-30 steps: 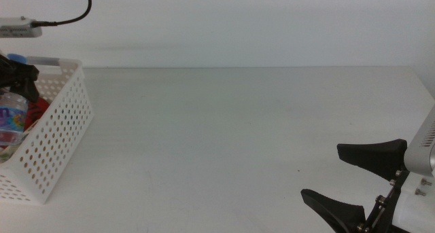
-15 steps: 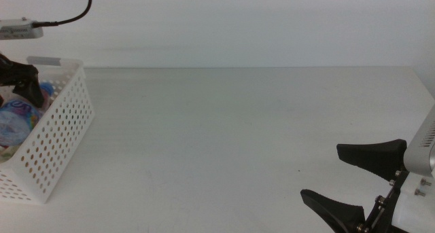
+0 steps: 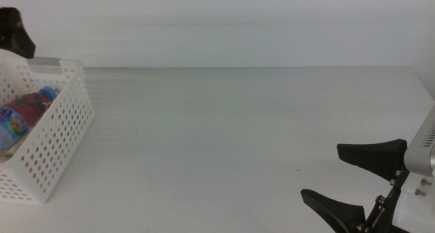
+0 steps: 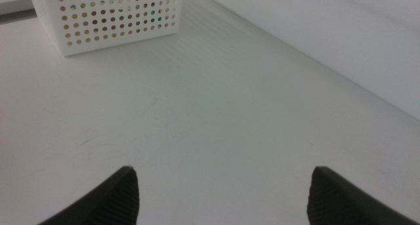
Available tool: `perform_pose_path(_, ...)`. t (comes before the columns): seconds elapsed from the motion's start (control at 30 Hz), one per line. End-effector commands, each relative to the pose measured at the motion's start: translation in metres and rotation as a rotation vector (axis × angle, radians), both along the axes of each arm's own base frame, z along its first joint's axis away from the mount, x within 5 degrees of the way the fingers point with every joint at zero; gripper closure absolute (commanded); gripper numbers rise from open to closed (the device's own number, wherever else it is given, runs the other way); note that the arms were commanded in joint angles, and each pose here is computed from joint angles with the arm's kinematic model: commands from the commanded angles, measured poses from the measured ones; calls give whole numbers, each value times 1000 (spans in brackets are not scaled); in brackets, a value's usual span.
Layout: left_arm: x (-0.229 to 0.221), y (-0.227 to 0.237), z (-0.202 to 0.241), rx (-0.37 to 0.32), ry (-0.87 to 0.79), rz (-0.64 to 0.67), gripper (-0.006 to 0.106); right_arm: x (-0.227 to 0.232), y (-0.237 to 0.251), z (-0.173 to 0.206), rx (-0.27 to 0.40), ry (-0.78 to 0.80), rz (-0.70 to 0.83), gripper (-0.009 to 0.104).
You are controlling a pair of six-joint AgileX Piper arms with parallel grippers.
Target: Use arms to grab the bottles and put them into the dustbin to the left of the table.
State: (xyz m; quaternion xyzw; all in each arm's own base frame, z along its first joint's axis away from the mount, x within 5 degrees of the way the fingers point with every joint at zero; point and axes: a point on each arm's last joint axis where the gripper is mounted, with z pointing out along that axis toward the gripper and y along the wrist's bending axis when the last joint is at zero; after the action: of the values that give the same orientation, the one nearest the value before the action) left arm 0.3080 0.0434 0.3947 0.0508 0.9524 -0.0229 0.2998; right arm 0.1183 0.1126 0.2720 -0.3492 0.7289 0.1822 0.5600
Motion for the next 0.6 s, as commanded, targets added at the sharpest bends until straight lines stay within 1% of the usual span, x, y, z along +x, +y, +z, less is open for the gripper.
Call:
perform_pose_path(0.0, -31, -11, 25, -31, -172, 15, 10, 2, 2, 16, 59, -86, 2, 28)
perform_pose_path(0.1, -58, -17, 25, -39, -271, 27, 10, 2, 2, 16, 59, -86, 2, 28)
perform_pose_path(0.33, -121, -33, 12, -38, -474, -8, 10, 2, 2, 16, 59, -86, 2, 28)
perform_pose_path(0.57, -158, -42, -15, -56, -643, -11, 10, 2, 2, 16, 59, -86, 2, 28)
